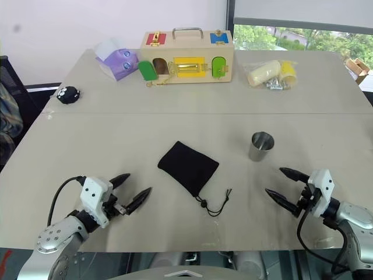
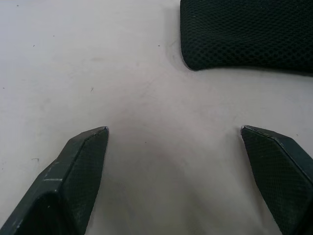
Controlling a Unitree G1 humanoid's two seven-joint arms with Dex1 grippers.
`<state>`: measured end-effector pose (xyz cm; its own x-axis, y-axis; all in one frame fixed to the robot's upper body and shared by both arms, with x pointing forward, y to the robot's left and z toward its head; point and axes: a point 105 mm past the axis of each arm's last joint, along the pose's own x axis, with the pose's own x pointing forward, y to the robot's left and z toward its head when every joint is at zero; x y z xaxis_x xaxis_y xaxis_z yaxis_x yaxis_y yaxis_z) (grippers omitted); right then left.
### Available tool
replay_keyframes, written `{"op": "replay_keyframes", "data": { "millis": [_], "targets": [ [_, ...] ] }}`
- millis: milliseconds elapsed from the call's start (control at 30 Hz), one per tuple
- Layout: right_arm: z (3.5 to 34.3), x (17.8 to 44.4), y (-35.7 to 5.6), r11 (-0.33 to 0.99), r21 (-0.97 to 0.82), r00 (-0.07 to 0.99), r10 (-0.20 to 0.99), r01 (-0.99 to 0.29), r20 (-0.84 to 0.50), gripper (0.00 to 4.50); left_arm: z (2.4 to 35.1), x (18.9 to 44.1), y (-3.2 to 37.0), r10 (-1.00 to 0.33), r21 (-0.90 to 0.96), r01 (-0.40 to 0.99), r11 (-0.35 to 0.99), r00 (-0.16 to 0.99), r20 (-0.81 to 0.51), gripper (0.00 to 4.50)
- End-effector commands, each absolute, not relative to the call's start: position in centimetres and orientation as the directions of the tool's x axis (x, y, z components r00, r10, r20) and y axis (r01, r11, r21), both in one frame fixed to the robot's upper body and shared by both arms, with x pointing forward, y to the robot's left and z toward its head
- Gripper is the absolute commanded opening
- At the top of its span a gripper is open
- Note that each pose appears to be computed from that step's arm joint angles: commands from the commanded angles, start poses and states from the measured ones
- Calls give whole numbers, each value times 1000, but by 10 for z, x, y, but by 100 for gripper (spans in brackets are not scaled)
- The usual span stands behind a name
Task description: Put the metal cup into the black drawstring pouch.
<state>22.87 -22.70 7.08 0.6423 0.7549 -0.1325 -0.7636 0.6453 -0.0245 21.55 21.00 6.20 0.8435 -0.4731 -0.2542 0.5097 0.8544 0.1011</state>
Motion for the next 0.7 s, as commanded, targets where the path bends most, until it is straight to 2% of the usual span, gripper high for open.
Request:
{"op": "replay_keyframes", "data": {
  "millis": [33, 700],
  "targets": [
    [81, 229, -227, 637, -73, 641, 760, -768, -107, 450, 69, 217, 209, -486, 124, 523, 843, 840, -241, 447],
    [85, 227, -228, 623, -70, 627, 775, -779, -82, 450, 77, 213, 198, -530, 86, 561, 823, 814, -239, 447]
  ]
}}
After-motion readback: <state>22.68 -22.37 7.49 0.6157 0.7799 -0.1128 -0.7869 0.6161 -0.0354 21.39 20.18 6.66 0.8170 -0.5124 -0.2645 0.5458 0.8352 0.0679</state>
